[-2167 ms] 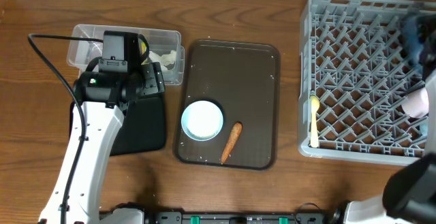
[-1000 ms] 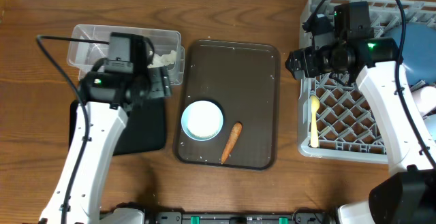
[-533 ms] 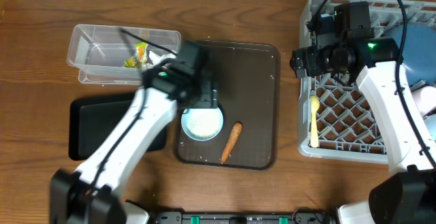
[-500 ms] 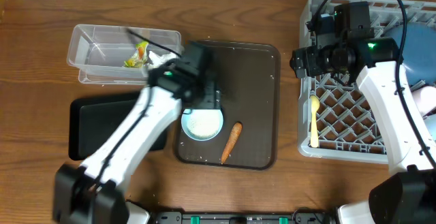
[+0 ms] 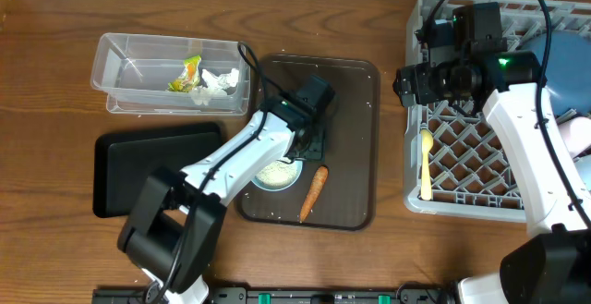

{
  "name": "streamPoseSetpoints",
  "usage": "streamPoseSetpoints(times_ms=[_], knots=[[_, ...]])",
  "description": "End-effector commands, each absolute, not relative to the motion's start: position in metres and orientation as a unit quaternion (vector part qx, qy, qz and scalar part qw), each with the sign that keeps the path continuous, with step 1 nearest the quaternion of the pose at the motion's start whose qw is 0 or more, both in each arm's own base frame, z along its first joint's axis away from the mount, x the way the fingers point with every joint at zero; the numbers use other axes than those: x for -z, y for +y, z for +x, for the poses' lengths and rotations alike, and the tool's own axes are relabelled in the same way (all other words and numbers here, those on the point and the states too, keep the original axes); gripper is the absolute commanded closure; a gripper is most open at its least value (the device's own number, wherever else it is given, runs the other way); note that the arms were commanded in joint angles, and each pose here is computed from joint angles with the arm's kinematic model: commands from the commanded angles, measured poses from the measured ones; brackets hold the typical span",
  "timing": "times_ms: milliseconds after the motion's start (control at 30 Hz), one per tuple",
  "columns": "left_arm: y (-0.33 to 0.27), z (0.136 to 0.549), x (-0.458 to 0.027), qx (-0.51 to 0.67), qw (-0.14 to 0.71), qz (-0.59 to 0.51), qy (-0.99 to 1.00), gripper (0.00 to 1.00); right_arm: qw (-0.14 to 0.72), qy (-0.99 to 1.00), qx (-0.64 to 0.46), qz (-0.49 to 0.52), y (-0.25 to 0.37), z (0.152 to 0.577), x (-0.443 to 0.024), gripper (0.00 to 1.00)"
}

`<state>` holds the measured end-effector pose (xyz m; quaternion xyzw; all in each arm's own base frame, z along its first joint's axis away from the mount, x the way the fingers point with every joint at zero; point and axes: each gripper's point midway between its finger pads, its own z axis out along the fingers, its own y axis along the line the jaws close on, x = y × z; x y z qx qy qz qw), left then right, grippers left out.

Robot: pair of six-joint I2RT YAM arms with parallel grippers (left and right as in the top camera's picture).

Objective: Sort waste into correct bins and load items into the dishwasher rack
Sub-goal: 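Reach the left gripper to the white bowl of rice and grasp it, then carry the bowl left over the black tray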

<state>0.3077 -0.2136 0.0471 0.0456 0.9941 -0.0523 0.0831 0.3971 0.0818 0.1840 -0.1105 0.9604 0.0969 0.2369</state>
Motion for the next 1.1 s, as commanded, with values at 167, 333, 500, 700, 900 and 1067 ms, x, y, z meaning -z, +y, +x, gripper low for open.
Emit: streamPoseSetpoints(times_ms=[167, 333, 500, 700, 900, 1067], knots=[[-0.207, 0.307, -0.024, 0.024, 0.069, 0.044, 0.996, 0.38, 0.233, 0.962, -0.097, -0.105, 0.082, 0.394, -0.184, 0.09], [-0.206, 0.305, -0.016, 0.018, 0.060, 0.044, 0.997, 0.40, 0.229, 0.963, -0.097, -0.105, 0.082, 0.392, -0.183, 0.09], [-0.207, 0.307, -0.011, 0.018, 0.059, 0.044, 0.997, 0.56, 0.229, 0.963, -0.097, -0.105, 0.082, 0.393, -0.183, 0.09], [-0.206, 0.306, -0.009, 0.016, 0.057, 0.044, 0.997, 0.75, 0.229, 0.963, -0.097, -0.105, 0.082, 0.393, -0.183, 0.09], [-0.205, 0.308, -0.011, 0.011, 0.062, 0.045, 0.997, 0.90, 0.228, 0.963, -0.096, -0.105, 0.081, 0.392, -0.183, 0.09], [-0.205, 0.311, -0.027, 0.017, 0.080, 0.049, 0.995, 0.94, 0.228, 0.963, -0.096, -0.104, 0.081, 0.392, -0.183, 0.09]])
